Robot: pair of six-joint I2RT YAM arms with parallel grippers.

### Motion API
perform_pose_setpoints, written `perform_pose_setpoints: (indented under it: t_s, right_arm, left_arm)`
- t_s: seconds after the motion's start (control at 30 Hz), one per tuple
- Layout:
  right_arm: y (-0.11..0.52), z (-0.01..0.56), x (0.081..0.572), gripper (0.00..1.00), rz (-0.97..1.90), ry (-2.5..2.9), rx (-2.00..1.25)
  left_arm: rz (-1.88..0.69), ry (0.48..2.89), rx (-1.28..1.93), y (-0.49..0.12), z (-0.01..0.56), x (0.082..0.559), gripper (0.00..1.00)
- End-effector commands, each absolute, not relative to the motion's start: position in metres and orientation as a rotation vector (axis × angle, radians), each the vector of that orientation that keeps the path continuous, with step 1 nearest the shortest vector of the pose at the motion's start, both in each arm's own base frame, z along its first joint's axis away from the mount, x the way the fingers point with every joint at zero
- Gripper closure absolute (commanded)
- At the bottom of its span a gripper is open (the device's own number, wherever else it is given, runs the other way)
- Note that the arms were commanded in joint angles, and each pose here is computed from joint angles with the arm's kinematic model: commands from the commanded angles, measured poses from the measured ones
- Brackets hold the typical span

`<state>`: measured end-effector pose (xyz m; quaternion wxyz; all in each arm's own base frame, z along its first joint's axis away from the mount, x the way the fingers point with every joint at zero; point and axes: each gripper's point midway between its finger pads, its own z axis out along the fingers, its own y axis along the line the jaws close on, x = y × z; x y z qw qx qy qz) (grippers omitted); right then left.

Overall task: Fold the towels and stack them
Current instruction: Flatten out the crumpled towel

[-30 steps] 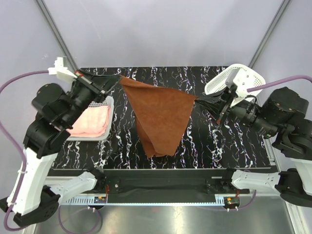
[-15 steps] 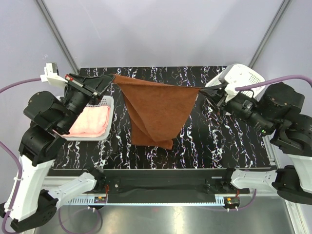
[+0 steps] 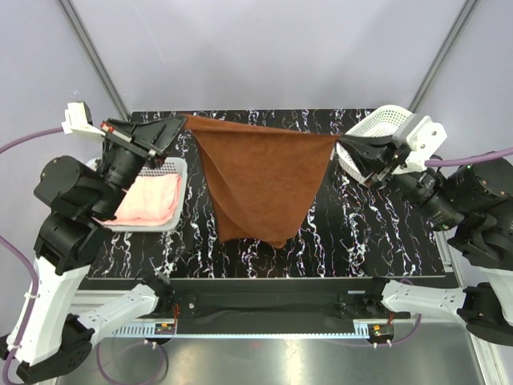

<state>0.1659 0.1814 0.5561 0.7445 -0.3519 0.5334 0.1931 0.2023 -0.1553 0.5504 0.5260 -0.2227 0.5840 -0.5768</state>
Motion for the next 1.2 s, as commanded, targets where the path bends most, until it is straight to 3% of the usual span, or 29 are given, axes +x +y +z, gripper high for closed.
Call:
perform_pose_setpoints:
  t_s: [0.0,0.3,0.7,1.0,1.17]
  right_arm:
    - [0.147,0.619,0.175,1.0,0.311,0.998,-0.542]
    - [0.137,0.619,0.208,1.0,0.068,1.071,-0.503]
    - [0.158,0.541,0.174,1.0,0.31,1.257,-0.755]
    - [0.153,0.573,0.147,1.0,0.5,1.154,-0.673]
    - [0.12,0.575,0.19,1.0,0.165,1.154,-0.51]
  left_arm:
    - [-1.376,1.207,-0.454,-0.146,0.607,0.2,1.0]
    - [-1.256,1.202,-0.479,-0.133,0.61,0.211,1.0]
    - [-1.382,1.289,-0.593,-0.139,0.564,0.203,1.0]
    - [-1.326,1.302,-0.655,-0.119,0.551,0.19,1.0]
    - [-1.227,1.306,-0.672,-0.11,0.546,0.199,1.0]
